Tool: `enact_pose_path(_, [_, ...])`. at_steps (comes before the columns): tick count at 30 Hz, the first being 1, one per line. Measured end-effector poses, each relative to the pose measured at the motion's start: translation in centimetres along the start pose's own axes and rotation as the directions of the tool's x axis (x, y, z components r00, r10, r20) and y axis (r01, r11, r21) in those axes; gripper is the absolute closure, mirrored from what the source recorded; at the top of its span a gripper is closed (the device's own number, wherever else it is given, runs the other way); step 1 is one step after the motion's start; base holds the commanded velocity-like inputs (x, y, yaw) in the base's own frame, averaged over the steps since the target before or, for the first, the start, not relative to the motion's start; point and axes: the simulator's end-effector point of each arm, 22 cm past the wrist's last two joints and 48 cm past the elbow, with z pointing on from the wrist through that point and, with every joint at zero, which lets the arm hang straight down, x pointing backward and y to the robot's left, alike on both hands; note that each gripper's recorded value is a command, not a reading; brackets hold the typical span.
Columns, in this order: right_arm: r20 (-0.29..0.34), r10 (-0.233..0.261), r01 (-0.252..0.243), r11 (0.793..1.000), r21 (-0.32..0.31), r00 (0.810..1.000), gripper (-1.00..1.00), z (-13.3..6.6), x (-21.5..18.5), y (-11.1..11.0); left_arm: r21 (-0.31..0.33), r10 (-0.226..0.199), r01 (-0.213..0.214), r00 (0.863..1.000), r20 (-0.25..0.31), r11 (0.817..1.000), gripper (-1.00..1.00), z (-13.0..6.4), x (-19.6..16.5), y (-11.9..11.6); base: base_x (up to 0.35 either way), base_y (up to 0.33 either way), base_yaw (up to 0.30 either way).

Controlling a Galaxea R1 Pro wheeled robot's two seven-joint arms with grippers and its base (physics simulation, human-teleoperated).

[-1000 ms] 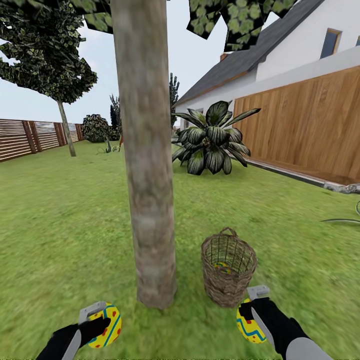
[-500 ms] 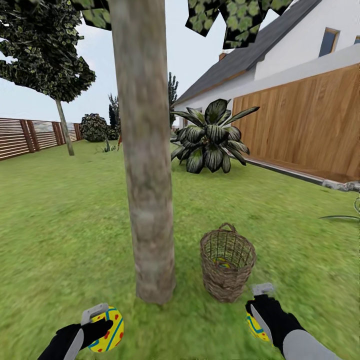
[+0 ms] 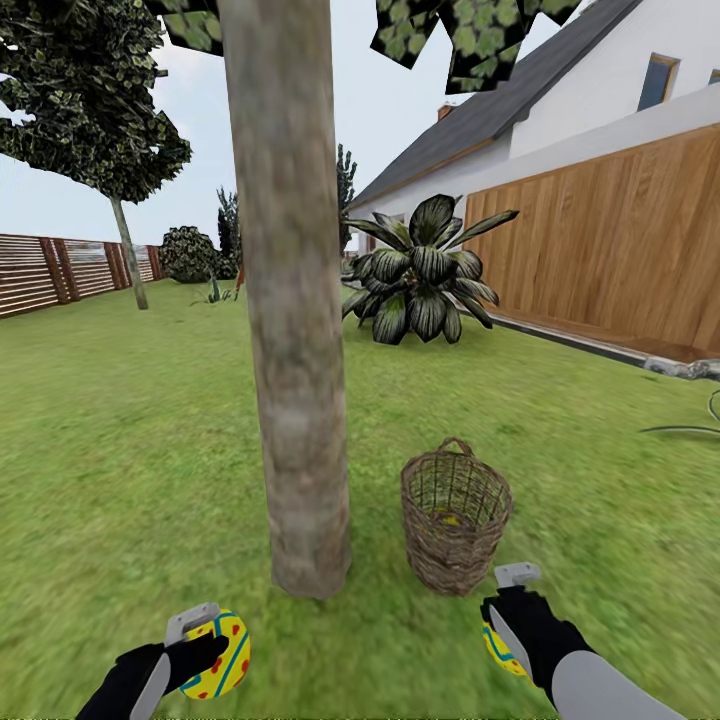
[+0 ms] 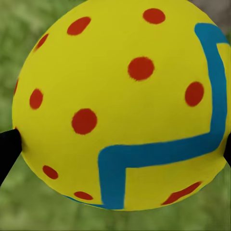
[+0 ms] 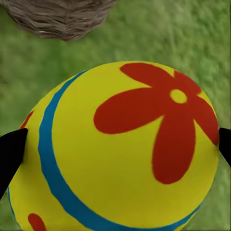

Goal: Take the three Easter eggs out of the wicker basket on the lawn in the garden, then place them on the lawn next to a single tree (choose any tree) so that all three eggs are next to the same tree and none are left in the basket.

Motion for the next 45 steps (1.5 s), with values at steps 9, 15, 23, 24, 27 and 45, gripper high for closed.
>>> enact_pose_path(9, [0.011,-0.003,0.003,1.000,-0.006,1.000,1.00,1.1,1.3,1.2,0.000,0.001,-0.001,1.000,0.002,1.000,1.00,1.3,1.4,0.6,0.000,0.000,0.000])
enact_pose_path(15, [0.005,-0.005,0.005,1.000,-0.013,1.000,1.00,1.9,2.2,2.1,-0.003,-0.001,0.001,1.000,-0.004,1.000,1.00,2.1,2.3,1.0,0.000,0.000,0.000])
enact_pose_path(23, [-0.025,-0.015,0.015,1.000,-0.018,1.000,1.00,3.0,3.6,2.7,-0.014,-0.002,0.002,0.999,-0.036,1.000,1.00,3.1,3.7,1.5,0.000,0.000,0.000])
enact_pose_path(24, [-0.024,-0.015,0.015,1.000,-0.019,1.000,1.00,3.1,3.7,2.8,-0.015,-0.002,0.001,0.999,-0.039,1.000,1.00,3.2,3.9,1.5,0.000,0.000,0.000])
enact_pose_path(27, [-0.021,-0.015,0.015,1.000,-0.020,1.000,1.00,3.5,3.9,3.0,-0.019,-0.003,0.002,0.999,-0.051,1.000,1.00,3.5,4.4,1.6,0.000,0.000,0.000])
enact_pose_path(45, [-0.087,-0.039,0.037,0.999,-0.031,0.995,1.00,5.8,7.1,4.3,-0.046,-0.002,-0.003,0.994,-0.106,0.999,1.00,5.3,6.9,2.9,0.000,0.000,0.000])
